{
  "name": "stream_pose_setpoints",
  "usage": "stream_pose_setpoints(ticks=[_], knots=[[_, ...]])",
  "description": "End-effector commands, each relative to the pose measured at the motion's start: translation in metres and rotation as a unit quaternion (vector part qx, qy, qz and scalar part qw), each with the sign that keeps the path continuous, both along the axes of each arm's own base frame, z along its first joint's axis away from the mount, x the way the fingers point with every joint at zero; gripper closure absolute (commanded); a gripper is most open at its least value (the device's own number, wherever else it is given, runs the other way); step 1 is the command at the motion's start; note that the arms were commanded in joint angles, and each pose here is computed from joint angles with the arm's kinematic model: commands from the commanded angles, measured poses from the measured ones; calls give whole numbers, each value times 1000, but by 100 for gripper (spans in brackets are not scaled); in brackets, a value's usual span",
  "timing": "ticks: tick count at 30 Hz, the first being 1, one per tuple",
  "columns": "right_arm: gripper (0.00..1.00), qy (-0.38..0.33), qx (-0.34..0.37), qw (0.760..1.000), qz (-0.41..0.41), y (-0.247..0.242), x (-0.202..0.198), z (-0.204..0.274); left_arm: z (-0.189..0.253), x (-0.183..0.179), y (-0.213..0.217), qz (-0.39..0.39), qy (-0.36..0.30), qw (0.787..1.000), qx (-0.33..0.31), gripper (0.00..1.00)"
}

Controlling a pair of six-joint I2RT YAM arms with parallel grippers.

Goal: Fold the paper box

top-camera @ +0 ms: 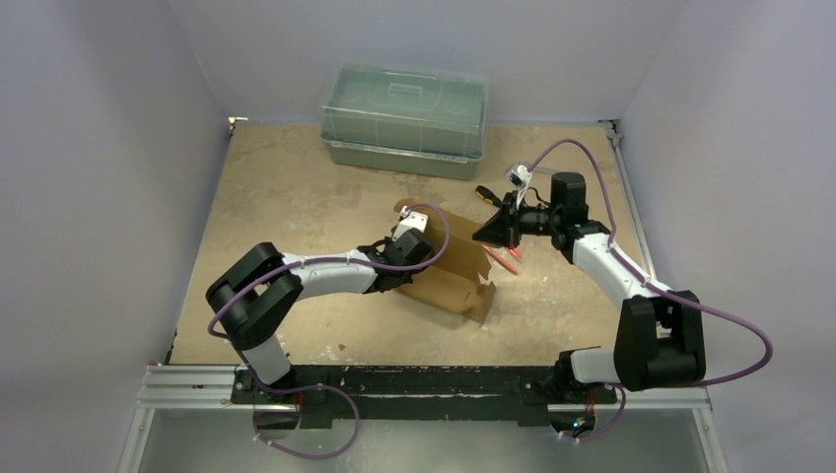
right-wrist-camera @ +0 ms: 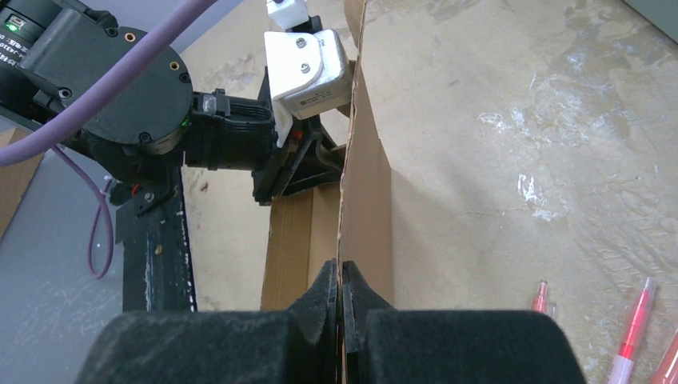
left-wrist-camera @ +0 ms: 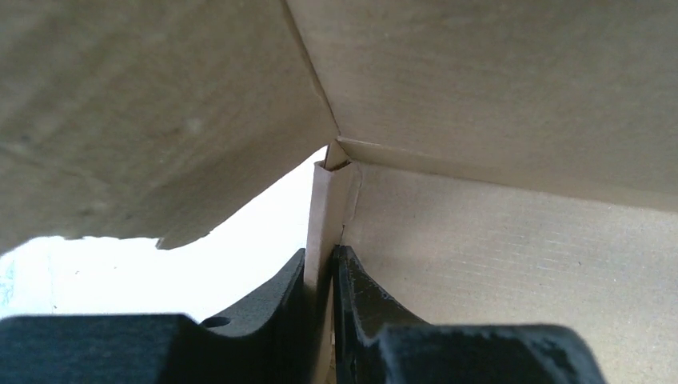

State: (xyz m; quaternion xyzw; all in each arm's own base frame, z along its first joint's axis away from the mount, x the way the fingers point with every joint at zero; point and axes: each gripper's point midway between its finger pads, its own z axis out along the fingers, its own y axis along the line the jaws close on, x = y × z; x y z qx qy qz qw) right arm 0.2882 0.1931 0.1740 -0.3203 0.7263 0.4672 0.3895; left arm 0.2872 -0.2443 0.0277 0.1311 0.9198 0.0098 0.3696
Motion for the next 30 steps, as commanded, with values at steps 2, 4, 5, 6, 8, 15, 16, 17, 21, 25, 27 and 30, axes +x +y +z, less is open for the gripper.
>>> stream_pose_setpoints(ticks=[2,4,5,6,8,15,16,17,21,25,27,30], knots=[[100,-27,13,999,12,2,-3,16,-12,-2,12,-2,12,999,45,100],[100,-27,13,999,12,2,-3,15,-12,0,18,6,8,998,61,100],[100,-27,13,999,12,3,-3,15,-12,0,21,9,7,997,72,100],[100,-26,13,1000,11,2,-3,15,-11,1,25,12,4,996,83,100],[100,-26,13,1000,11,2,-3,15,-11,2,28,13,0,995,100,100],[100,-26,12,1000,11,3,-3,14,-7,0,22,5,6,996,94,87],[100,-26,12,1000,10,2,-3,14,-4,1,20,6,4,996,85,82],[100,-25,12,1000,11,3,-3,14,0,1,18,6,2,997,78,79],[100,-26,12,1000,10,3,-3,14,11,3,14,6,-5,998,65,73],[100,-27,11,1000,10,2,-3,13,18,4,12,6,-7,998,56,73],[100,-28,10,1000,9,2,-2,14,23,5,11,8,-11,999,50,71],[100,-28,10,1000,10,2,-2,13,32,5,9,10,-18,999,38,65]])
